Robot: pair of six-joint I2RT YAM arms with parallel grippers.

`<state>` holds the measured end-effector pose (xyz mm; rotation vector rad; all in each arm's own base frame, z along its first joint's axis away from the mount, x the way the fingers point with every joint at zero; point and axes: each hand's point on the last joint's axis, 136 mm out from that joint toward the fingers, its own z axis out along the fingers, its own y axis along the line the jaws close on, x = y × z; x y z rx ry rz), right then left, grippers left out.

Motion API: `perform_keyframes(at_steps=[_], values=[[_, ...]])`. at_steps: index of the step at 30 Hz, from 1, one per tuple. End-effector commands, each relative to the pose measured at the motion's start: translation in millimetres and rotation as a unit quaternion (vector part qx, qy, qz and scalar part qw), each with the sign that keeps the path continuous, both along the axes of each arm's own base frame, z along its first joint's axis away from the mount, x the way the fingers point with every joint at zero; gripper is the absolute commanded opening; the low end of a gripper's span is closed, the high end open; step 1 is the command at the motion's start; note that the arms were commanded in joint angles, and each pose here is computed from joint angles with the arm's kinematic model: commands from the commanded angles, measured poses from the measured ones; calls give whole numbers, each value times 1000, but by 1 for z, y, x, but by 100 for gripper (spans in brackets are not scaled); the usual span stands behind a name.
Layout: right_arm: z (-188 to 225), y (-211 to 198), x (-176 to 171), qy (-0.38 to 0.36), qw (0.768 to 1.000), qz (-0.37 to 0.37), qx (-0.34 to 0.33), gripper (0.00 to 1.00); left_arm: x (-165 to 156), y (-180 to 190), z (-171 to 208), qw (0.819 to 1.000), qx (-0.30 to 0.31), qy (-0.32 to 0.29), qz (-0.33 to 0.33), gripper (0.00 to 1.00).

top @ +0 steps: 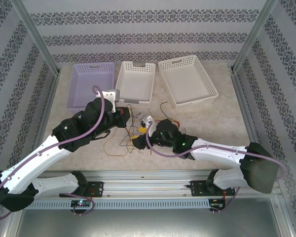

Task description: Untangle the cables

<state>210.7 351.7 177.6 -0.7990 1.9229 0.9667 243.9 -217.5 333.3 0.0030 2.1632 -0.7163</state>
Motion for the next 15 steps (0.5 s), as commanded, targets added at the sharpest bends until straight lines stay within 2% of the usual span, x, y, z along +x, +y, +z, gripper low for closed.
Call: perform_keyframes(at_steps=[1, 7, 15], values=[[23, 9, 12, -31, 999, -20, 29, 65, 3, -3, 5, 1000, -26, -4, 3, 0], [23, 10, 24, -38, 998, -48, 29, 53, 2, -5, 4, 1000, -30, -3, 0, 0], [27, 9, 27, -42, 997, -57, 39, 26, 0, -2, 6, 999, -32, -7, 0, 0]])
